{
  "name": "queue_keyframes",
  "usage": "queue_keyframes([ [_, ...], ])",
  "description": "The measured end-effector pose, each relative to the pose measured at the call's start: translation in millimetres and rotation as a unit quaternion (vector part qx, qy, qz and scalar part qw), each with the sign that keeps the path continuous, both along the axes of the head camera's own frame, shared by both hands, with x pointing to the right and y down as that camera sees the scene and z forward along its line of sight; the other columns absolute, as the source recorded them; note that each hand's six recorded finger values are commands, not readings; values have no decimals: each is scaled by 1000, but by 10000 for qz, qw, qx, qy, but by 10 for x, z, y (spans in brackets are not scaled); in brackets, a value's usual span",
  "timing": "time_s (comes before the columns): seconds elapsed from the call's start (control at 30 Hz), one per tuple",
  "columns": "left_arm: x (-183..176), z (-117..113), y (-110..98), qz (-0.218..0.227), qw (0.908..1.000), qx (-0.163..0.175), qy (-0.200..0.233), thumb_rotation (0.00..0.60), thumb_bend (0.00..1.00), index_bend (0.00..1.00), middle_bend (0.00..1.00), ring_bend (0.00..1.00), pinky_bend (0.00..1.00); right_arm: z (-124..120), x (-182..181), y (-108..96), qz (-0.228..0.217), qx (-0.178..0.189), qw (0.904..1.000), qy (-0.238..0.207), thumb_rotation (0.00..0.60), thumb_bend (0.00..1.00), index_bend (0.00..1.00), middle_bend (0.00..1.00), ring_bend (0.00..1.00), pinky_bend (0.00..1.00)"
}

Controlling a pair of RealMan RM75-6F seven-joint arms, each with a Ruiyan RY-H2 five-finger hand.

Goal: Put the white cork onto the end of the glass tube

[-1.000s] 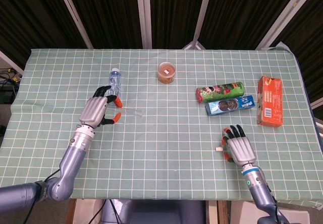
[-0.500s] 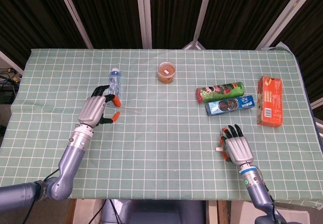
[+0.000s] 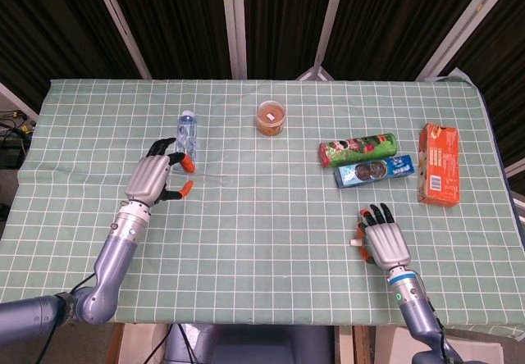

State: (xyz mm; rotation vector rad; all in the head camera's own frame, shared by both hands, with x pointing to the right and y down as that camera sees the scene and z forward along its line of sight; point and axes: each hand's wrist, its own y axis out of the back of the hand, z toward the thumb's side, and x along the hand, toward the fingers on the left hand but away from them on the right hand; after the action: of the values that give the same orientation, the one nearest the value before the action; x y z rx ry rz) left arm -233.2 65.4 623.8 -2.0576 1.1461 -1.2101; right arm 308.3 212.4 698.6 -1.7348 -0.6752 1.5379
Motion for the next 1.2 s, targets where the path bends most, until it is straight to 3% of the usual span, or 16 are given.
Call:
queue_keyframes([
  [0.63, -4, 17, -1, -10, 10000, -15, -17, 600, 604, 604, 454, 81, 0, -10, -41, -16, 19, 77, 10000, -24, 600, 367, 645, 253, 109, 0],
  [0.9, 37, 43, 13, -7, 10000, -43, -11, 600, 603, 604, 454, 81, 0, -54, -9, -41, 61, 148, 9998, -69, 600, 369, 648, 254, 109, 0],
  [1.07, 95, 38, -4, -24, 10000, -23, 41, 600, 603, 604, 454, 82, 0, -165, 4, -163, 141, 376, 9991, -157, 600, 370, 649, 255, 110, 0],
  [1.2, 157, 61, -11, -56, 9999, -50, 82, 600, 604, 604, 454, 82, 0, -344, 47, -375, 261, 735, 9967, -233, 600, 369, 653, 261, 110, 0],
])
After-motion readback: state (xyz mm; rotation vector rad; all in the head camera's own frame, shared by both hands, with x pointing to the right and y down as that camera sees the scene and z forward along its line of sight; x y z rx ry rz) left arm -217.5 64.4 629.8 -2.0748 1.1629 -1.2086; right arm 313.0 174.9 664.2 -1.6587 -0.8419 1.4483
